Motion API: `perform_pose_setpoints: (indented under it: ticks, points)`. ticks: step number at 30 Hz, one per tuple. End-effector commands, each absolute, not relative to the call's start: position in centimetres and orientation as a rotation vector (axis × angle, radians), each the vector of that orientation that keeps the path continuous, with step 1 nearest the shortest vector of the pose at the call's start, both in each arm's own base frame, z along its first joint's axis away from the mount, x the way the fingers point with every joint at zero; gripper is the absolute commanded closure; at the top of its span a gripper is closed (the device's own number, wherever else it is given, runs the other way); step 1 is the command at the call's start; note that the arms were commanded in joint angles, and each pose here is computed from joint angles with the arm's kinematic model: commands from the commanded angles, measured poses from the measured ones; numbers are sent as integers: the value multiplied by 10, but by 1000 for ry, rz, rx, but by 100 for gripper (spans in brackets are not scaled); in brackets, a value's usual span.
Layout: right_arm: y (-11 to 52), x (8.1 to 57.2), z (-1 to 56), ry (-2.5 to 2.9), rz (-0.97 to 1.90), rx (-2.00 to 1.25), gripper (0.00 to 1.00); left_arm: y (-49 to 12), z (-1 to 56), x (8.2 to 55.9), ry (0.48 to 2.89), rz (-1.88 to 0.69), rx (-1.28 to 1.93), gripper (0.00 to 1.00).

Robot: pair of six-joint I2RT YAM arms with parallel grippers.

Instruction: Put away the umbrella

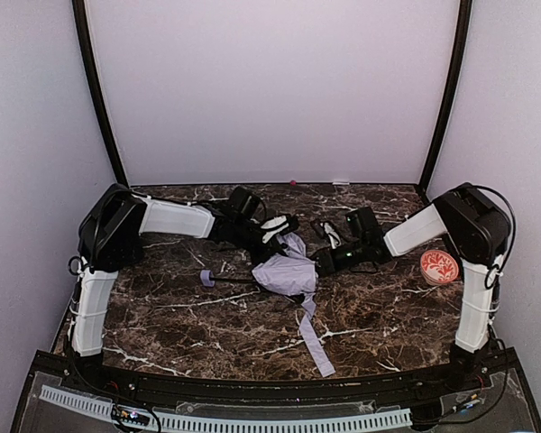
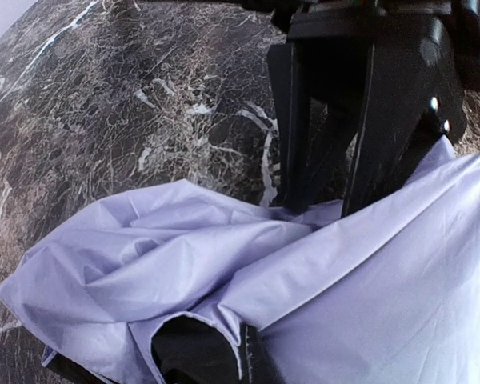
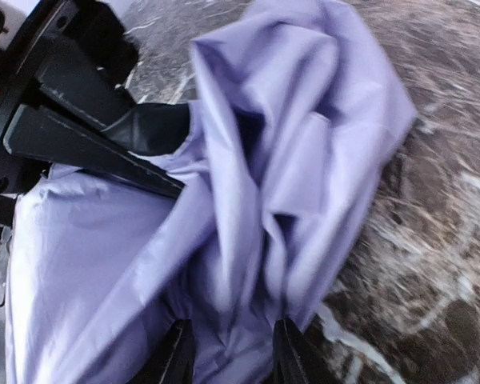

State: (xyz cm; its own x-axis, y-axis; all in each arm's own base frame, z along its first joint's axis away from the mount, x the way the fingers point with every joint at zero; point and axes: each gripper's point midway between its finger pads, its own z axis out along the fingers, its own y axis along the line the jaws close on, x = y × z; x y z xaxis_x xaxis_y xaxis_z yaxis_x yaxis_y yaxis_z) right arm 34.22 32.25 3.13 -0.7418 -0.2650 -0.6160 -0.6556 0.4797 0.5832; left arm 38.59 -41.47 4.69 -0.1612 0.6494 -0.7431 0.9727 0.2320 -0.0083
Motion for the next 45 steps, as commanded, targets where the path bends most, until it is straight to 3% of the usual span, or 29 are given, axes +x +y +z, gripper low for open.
perform_pose_setpoints:
  ticks: [1,6,13,16,18,21,29,34,37,39,42,45]
  points:
    - [284,365,48,2311,965,-578,64,-390,9,377,1956,-605,1616,100]
    - [268,358,109,2101,709,-732,57,-390,2,372,1978,-628,1649,100]
    - [307,286,122,1651,350,-1443,39,-390,2,372,1980,-636,1645,100]
    - [319,283,119,1587,295,-1578,23,-390,2,372,1979,-641,1647,100]
    - [329,281,119,1515,284,-1654,3,-391,2,371,1981,-643,1646,100]
    - [338,282,109,1435,244,-1770,0,-390,1,372,1989,-649,1643,100]
    - [341,295,48,1476,153,-2006,16,-392,1,373,1994,-669,1658,100]
    - [353,291,30,1555,273,-2008,41,-395,9,380,1999,-694,1631,99]
    - [355,288,19,1634,338,-1981,57,-401,37,399,2011,-787,1498,87]
    - [352,285,13,1707,365,-1951,67,-387,56,430,2035,-796,1346,74]
    - [350,281,16,1797,443,-1890,76,-361,88,470,2044,-729,1135,47]
    - [353,293,41,1854,567,-1761,81,-327,129,495,1999,-601,957,34]
